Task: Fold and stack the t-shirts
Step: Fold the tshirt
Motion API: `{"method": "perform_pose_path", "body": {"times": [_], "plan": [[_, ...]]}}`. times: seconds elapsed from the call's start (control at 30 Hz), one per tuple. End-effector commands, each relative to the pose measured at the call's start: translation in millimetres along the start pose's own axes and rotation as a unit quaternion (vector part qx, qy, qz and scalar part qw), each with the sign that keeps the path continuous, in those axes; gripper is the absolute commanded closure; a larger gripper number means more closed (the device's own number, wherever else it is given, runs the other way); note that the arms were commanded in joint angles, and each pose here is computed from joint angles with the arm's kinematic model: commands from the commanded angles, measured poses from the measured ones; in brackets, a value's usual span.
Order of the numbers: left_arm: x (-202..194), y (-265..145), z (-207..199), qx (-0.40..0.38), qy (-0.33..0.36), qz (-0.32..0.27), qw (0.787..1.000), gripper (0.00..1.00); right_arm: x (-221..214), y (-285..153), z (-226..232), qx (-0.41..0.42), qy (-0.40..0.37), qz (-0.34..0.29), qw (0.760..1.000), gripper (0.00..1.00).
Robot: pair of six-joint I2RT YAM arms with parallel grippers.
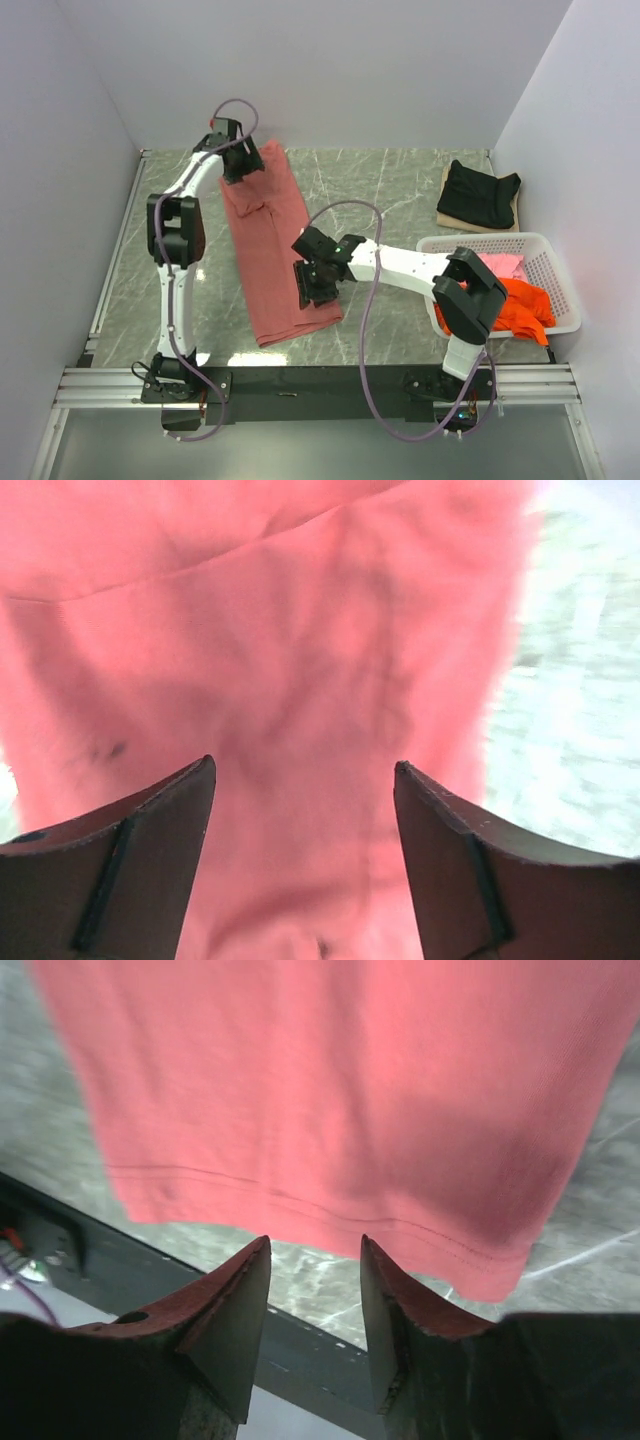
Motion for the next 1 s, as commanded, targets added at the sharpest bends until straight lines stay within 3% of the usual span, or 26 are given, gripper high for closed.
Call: {"method": "perform_pose_path", "body": {"times": [0.0, 0.07, 0.1, 0.17, 0.2, 0.23, 0.3, 0.33, 0.4, 0.43, 0.53, 0.73, 0.97], "plan": [[88.3, -125.4, -62.5, -0.082, 0.019, -0.139, 0.987, 0.22, 19.9, -37.1, 7.7, -0.011, -0.025, -0.048, 0.998, 0.51], [77.4, -145.8, -67.0, -0.085, 0.026, -0.131, 0.987, 0.21, 21.0, -45.6, 5.8, -0.018, -0.027, -0.052, 0.998, 0.49], [77.9, -177.3, -73.8, -0.096, 0.032, -0.144, 0.984, 0.21, 23.0, -51.7, 3.7, -0.021, -0.026, -0.061, 0.998, 0.49], [34.8, -178.1, -61.0, -0.076, 0.039, -0.106, 0.991, 0.21, 17.5, -53.8, -6.9, -0.032, -0.019, -0.060, 0.998, 0.47], [26.6, -205.7, -63.6, -0.086, 0.036, -0.113, 0.989, 0.21, 11.4, -55.5, -13.9, -0.035, -0.016, -0.058, 0.998, 0.47], [-15.1, -193.9, -44.1, -0.060, 0.036, -0.068, 0.995, 0.21, 9.1, -56.5, -18.8, -0.038, -0.012, -0.060, 0.997, 0.47], [-41.0, -222.2, -32.3, -0.054, 0.020, -0.064, 0.996, 0.21, -0.2, -57.4, -36.9, -0.047, 0.002, -0.056, 0.997, 0.46], [-80.6, -214.5, -9.4, -0.030, 0.015, -0.025, 0.999, 0.22, -2.0, -57.5, -41.8, -0.046, 0.005, -0.057, 0.997, 0.46], [-103.1, -240.2, -0.7, -0.041, -0.009, -0.028, 0.999, 0.22, -9.0, -55.2, -59.6, -0.053, 0.018, -0.057, 0.997, 0.46], [-133.7, -238.3, 13.6, -0.028, -0.010, 0.000, 1.000, 0.23, -11.1, -54.2, -63.8, -0.050, 0.020, -0.054, 0.997, 0.46], [-174.1, -254.6, 34.3, -0.005, -0.019, 0.019, 1.000, 0.23, -14.0, -49.9, -81.0, -0.048, 0.033, -0.055, 0.997, 0.46], [-223.7, -269.5, 66.8, 0.030, -0.039, 0.055, 0.997, 0.23, 1.1, -44.6, -81.4, -0.021, 0.039, -0.066, 0.997, 0.46], [-248.8, -280.5, 86.3, 0.042, -0.060, 0.066, 0.995, 0.23, 0.6, -28.6, -66.6, 0.021, 0.048, -0.048, 0.997, 0.46]]}}
Point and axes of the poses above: each gripper's point midway between its finger pads, its own y axis out along the fingers, its own z axis along the line the jaws close on, x = y × z, the point moved 2 cm from there along -y, back along the fingers, and after that the axes turned 2 degrees about -y, right-handed, at the moved point
